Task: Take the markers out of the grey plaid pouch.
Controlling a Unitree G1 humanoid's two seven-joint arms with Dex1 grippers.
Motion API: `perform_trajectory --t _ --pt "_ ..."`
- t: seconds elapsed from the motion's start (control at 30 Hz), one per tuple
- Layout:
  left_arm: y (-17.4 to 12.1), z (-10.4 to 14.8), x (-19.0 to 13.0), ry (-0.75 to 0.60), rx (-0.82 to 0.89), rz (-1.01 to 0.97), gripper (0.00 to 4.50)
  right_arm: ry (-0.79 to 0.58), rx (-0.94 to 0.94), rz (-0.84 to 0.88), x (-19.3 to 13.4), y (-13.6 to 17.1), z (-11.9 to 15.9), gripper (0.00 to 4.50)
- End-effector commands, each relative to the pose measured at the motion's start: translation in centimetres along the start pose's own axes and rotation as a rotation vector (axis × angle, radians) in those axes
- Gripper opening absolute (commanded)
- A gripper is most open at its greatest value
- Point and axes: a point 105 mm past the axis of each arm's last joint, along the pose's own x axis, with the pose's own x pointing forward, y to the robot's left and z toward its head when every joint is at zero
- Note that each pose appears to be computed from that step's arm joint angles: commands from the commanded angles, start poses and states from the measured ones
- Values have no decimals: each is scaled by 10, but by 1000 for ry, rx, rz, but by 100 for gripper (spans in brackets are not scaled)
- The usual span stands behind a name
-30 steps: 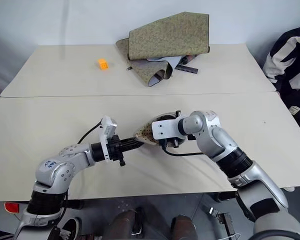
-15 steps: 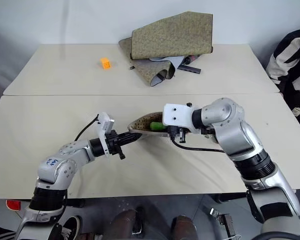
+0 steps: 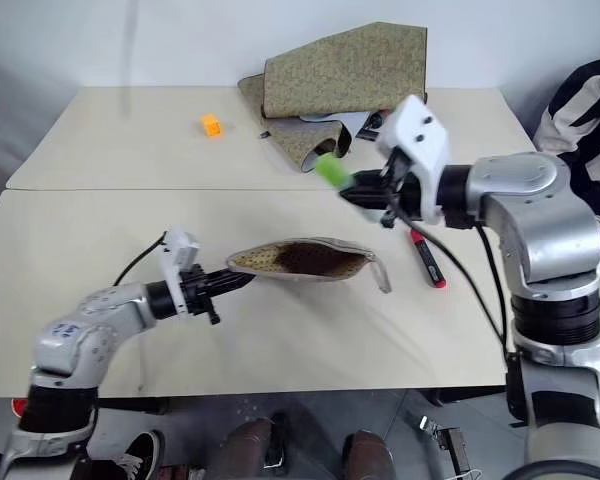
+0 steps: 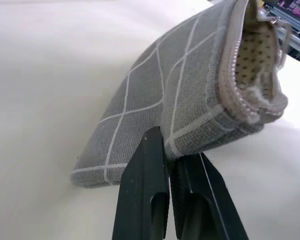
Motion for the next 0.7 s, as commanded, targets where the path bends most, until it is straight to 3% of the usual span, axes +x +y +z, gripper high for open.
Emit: perform_trajectory --t 0.03,0.1,0.3,0.4,0.6,0.7 --pt "-6 10 -7 -37 37 -30 0 209 -51 -196 -10 -32 -52 44" --pt "-8 11 -3 -48 36 -29 0 300 -10 -269 -13 -39 -87 44" --pt "-18 10 7 -80 9 -58 0 440 121 -482 -39 -58 -144 44" --pt "-18 6 6 -67 7 -59 0 479 154 -535 -48 -63 -157 44" --pt "-11 10 7 -78 16 -38 0 479 271 -460 -37 -42 -171 44" --pt "-14 11 8 -94 5 -41 0 495 249 -489 -41 -49 -173 146"
